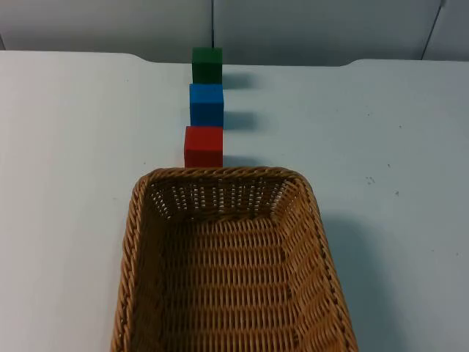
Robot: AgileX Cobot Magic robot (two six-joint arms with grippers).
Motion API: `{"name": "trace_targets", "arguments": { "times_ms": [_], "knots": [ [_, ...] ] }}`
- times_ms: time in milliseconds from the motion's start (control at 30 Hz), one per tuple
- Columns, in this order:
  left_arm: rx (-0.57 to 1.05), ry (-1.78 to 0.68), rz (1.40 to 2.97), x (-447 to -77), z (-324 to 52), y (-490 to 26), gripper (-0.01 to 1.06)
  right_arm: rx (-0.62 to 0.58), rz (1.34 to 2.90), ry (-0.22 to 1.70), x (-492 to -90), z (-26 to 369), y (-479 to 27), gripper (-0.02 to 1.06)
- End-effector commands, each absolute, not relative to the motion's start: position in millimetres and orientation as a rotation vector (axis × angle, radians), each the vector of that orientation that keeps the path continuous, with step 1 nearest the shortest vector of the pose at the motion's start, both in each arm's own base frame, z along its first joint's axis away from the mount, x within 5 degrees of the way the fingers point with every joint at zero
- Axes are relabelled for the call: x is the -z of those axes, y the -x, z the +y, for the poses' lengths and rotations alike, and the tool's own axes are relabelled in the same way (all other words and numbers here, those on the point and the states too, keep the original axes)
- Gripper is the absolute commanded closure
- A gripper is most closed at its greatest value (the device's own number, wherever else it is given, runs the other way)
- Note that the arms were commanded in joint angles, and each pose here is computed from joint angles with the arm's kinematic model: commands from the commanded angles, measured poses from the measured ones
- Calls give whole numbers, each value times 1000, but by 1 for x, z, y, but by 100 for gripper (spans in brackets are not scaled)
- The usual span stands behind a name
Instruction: Pick up the basket with the left hand and place the blue cube into the basket with the right hand.
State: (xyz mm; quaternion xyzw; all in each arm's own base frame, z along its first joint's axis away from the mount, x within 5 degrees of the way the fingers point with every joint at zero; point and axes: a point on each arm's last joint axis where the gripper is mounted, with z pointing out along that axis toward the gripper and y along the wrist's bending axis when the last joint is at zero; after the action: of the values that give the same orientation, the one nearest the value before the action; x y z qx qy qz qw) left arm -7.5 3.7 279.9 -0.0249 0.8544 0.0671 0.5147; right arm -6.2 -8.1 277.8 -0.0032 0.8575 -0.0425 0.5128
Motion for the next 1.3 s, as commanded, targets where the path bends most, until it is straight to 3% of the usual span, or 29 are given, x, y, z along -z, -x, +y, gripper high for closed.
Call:
{"name": "trace_targets", "arguments": {
  "times_ms": [0,433,733,1000,1267],
  "knots": [
    [-148,55,2023,-285,3,9,0,111,2051,7,-278,-8,6,0],
    [-25,48,2000,-330,-3,-12,0,111,2051,7,-278,-8,6,0],
    [46,-76,2126,-357,-7,-63,0,111,2051,7,-278,-8,6,0],
    [347,-192,2267,-343,-22,-129,1,111,2051,7,-278,-8,6,0],
    [484,-170,2422,-313,-23,-178,1,111,2051,7,-278,-8,6,0]
  ]
}}
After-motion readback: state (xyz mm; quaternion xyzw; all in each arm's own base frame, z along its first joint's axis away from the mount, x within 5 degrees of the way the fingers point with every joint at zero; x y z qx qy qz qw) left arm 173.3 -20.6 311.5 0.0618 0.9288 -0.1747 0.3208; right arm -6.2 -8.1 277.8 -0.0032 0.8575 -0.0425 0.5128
